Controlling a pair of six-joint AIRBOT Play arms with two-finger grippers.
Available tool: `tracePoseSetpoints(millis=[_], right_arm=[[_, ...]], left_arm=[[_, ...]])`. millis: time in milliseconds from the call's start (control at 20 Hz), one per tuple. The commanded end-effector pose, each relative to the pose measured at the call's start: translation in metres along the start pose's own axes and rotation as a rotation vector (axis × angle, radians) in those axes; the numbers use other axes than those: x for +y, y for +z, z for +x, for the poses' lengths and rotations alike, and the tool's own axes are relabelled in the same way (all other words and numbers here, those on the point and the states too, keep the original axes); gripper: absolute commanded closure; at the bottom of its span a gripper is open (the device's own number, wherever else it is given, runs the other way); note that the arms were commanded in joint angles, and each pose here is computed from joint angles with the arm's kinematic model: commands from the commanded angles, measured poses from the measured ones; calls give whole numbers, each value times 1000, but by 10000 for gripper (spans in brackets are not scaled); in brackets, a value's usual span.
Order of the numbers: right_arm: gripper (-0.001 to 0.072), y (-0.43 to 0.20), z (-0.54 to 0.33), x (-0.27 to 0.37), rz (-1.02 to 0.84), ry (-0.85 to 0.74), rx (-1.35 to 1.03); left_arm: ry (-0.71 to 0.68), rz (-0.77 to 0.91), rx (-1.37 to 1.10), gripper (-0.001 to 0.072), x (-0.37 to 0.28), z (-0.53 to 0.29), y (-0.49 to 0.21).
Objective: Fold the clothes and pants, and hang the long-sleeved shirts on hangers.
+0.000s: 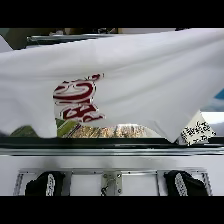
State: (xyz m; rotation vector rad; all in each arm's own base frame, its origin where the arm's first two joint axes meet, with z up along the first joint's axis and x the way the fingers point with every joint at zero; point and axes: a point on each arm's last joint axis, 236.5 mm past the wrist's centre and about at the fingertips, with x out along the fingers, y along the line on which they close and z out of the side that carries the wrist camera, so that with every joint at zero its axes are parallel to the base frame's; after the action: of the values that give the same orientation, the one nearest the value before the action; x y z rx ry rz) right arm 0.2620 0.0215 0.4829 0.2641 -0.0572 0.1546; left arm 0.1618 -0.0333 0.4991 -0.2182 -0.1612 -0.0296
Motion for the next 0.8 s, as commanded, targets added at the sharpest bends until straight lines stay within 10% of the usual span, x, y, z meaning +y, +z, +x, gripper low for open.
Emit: tracePoseSetpoints(millis=[0, 300, 750], right_arm=[[703, 5, -12, 3, -6, -21, -17], [704, -88, 56, -59, 193, -68, 354], [704, -412, 222, -150, 267, -218, 1086]], left_arm=[[-7, -23, 54, 694, -7, -2, 2], [23, -253, 497, 694, 58, 114, -130], [14, -371, 1177, 694, 121, 270, -463]])
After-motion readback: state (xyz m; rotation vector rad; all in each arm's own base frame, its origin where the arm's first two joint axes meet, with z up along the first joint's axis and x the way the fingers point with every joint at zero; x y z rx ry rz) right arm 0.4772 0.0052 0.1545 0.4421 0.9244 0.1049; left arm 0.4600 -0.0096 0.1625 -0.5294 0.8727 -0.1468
